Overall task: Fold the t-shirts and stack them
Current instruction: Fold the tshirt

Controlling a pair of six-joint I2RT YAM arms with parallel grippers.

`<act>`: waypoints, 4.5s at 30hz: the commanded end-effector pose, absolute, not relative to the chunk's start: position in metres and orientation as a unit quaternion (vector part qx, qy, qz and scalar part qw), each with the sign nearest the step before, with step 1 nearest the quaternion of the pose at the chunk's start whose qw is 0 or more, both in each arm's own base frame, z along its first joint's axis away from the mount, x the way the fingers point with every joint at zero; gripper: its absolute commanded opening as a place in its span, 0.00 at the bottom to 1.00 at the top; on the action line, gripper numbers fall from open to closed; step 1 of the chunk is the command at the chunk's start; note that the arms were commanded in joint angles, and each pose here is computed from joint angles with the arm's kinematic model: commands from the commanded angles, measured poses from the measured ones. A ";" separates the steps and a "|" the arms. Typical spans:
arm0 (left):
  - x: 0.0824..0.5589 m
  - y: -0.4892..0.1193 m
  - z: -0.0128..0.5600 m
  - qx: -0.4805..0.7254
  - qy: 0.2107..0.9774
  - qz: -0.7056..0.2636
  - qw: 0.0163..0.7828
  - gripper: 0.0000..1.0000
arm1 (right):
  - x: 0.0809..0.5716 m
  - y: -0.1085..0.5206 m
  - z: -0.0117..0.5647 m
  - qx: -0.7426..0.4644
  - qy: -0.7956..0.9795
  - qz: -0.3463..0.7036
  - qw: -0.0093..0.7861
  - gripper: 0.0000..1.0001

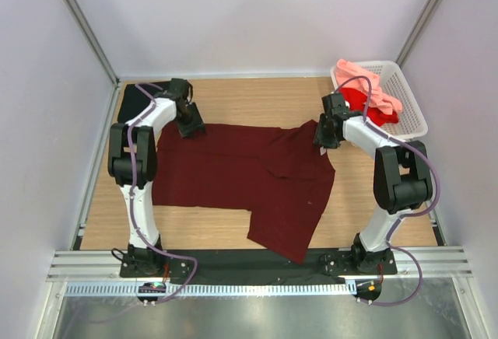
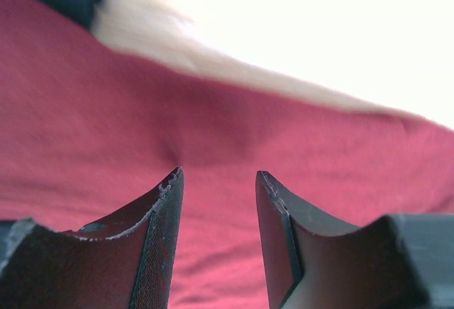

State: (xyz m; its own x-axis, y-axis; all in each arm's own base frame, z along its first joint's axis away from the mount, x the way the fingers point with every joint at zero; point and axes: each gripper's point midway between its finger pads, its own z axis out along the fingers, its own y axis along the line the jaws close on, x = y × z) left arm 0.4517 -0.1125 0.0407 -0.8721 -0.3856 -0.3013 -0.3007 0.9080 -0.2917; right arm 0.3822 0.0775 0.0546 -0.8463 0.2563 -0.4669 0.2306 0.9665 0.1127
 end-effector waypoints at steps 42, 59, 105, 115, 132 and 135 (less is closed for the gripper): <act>0.456 -0.065 0.010 -0.217 0.962 -0.024 0.165 0.48 | 0.403 0.067 0.070 0.217 0.923 0.063 0.313 0.01; 0.454 -0.064 0.007 -0.223 0.962 -0.020 0.158 0.49 | 0.373 0.063 0.062 0.227 0.915 0.072 0.326 0.01; 0.447 -0.057 0.002 -0.251 0.957 -0.007 0.147 0.50 | 0.366 0.055 0.049 0.293 0.905 0.048 0.305 0.01; 0.439 -0.052 -0.003 -0.261 0.955 0.007 0.139 0.50 | 0.347 0.047 0.029 0.325 0.895 0.032 0.304 0.01; 0.450 -0.063 0.043 -0.241 0.954 -0.035 0.172 0.53 | 0.393 0.065 0.107 0.262 0.879 0.093 0.387 0.30; 0.456 -0.061 0.047 -0.236 0.954 -0.030 0.182 0.54 | 0.423 0.076 0.110 0.230 0.883 0.109 0.394 0.29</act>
